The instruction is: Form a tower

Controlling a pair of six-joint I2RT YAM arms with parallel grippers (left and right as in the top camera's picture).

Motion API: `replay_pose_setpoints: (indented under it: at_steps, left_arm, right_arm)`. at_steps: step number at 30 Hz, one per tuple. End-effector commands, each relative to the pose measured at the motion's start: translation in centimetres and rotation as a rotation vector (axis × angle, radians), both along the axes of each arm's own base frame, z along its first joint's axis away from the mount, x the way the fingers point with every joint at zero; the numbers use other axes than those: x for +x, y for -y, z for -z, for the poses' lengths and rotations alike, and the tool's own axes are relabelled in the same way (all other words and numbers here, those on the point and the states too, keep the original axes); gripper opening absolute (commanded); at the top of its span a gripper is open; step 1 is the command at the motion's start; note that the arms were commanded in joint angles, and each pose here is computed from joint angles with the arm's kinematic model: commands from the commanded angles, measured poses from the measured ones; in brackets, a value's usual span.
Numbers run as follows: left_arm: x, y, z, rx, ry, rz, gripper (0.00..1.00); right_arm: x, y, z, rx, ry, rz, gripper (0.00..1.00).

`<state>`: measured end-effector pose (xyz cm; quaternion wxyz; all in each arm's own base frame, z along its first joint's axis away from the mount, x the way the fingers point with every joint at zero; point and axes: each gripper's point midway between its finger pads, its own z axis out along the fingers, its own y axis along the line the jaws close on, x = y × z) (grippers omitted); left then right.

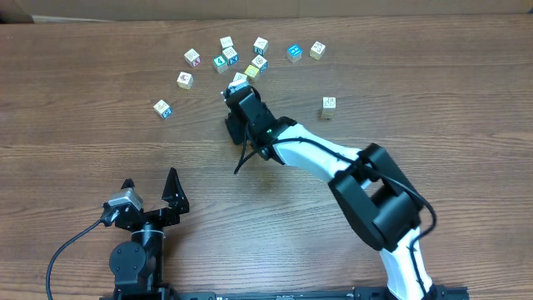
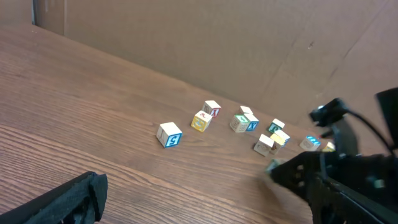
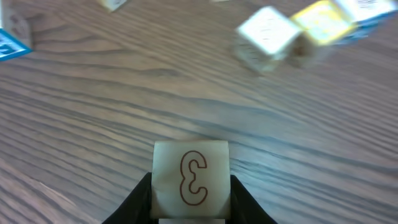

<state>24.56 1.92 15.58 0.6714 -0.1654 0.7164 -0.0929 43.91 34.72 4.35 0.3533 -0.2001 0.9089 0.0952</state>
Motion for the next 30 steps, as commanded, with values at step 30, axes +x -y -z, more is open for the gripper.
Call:
replay_pose_setpoints:
  at_steps: [30]
  left_arm:
    - [0.0, 0.2, -0.1, -0.007, 0.007, 0.007, 1.00]
  right_arm:
    - [-3.0, 11.1, 0.2, -0.021, -0.392, 0.243, 0.38]
